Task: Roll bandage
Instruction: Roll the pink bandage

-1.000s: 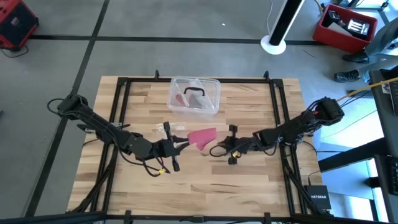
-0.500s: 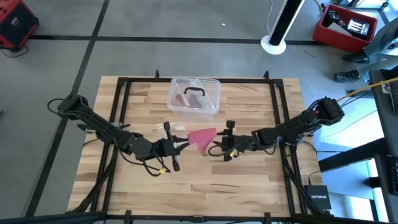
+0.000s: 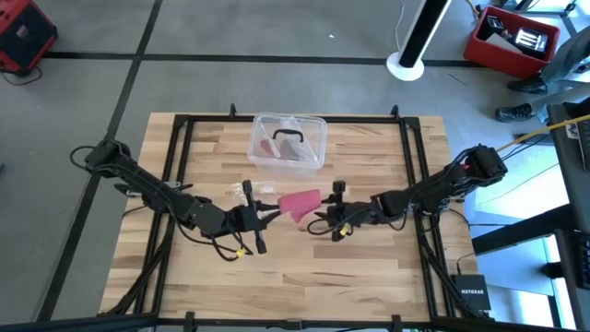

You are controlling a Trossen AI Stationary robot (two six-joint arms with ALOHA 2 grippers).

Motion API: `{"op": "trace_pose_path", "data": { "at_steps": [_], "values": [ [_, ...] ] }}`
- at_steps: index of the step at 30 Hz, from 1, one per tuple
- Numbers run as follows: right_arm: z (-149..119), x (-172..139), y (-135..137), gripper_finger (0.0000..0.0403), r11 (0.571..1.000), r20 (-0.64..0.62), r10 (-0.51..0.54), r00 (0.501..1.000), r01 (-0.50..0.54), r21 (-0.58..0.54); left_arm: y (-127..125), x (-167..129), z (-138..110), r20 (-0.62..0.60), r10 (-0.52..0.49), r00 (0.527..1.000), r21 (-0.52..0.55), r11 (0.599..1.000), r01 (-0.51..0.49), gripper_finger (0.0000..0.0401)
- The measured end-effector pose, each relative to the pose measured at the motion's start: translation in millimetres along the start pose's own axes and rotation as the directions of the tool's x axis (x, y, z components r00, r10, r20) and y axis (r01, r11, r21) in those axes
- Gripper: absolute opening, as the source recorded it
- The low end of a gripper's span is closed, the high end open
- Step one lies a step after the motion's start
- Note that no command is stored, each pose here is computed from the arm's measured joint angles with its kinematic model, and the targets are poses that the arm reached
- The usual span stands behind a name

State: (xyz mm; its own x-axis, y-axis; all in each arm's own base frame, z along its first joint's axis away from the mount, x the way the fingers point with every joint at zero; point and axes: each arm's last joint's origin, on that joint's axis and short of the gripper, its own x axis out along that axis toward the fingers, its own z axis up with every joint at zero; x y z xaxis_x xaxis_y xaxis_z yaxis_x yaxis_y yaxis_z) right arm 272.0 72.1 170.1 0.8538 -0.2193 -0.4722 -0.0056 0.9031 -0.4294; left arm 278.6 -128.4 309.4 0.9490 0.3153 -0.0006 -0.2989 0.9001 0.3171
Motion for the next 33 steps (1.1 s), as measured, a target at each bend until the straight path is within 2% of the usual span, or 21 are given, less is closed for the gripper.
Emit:
{"op": "trace_pose_path", "data": {
  "at_steps": [3, 11, 13, 16, 19, 24, 27, 30, 33],
  "values": [
    [-3, 3, 3, 0.0132, 1.000, -0.019, 0.003, 1.000, -0.003, -0.010, 0, 0, 0, 0.000, 0.000, 1.000, -0.001, 1.000, 0.000, 0.0008],
    [-3, 3, 3, 0.0010, 1.000, -0.017, 0.012, 1.000, -0.012, 0.001, 0, 0, 0, 0.000, 0.000, 1.000, -0.001, 1.000, 0.000, 0.0008],
    [-4, 3, 4, 0.0010, 1.000, -0.019, 0.030, 0.999, -0.030, 0.001, 1, 0, 1, 0.002, 0.028, 1.000, -0.013, 1.000, -0.028, 0.0008],
    [-4, 2, 7, 0.0006, 0.998, -0.019, 0.057, 0.998, -0.057, 0.003, 8, -1, 6, -0.007, 0.178, 0.984, -0.067, 0.982, -0.178, 0.0008],
    [-3, -1, 13, 0.0005, 0.999, -0.014, 0.045, 0.999, -0.045, -0.011, 16, -3, 12, -0.003, 0.250, 0.968, -0.099, 0.963, -0.249, 0.0008],
    [-4, -1, 20, 0.0003, 0.999, -0.025, 0.029, 0.999, -0.030, -0.029, 27, -5, 19, 0.016, 0.280, 0.960, -0.192, 0.943, -0.272, 0.0008],
    [-5, -1, 20, 0.0002, 0.999, -0.025, 0.040, 0.999, -0.040, -0.011, 30, -3, 20, 0.021, 0.295, 0.955, -0.204, 0.937, -0.285, 0.0008],
    [-5, -1, 20, 0.0004, 0.998, -0.021, 0.060, 0.998, -0.059, 0.027, 32, -1, 21, 0.051, 0.265, 0.963, -0.162, 0.954, -0.254, 0.0008],
    [-5, -1, 21, 0.0004, 0.996, -0.022, 0.080, 0.997, -0.079, 0.033, 29, -1, 24, 0.123, 0.160, 0.980, -0.041, 0.987, -0.156, 0.0008]
  ]
}}
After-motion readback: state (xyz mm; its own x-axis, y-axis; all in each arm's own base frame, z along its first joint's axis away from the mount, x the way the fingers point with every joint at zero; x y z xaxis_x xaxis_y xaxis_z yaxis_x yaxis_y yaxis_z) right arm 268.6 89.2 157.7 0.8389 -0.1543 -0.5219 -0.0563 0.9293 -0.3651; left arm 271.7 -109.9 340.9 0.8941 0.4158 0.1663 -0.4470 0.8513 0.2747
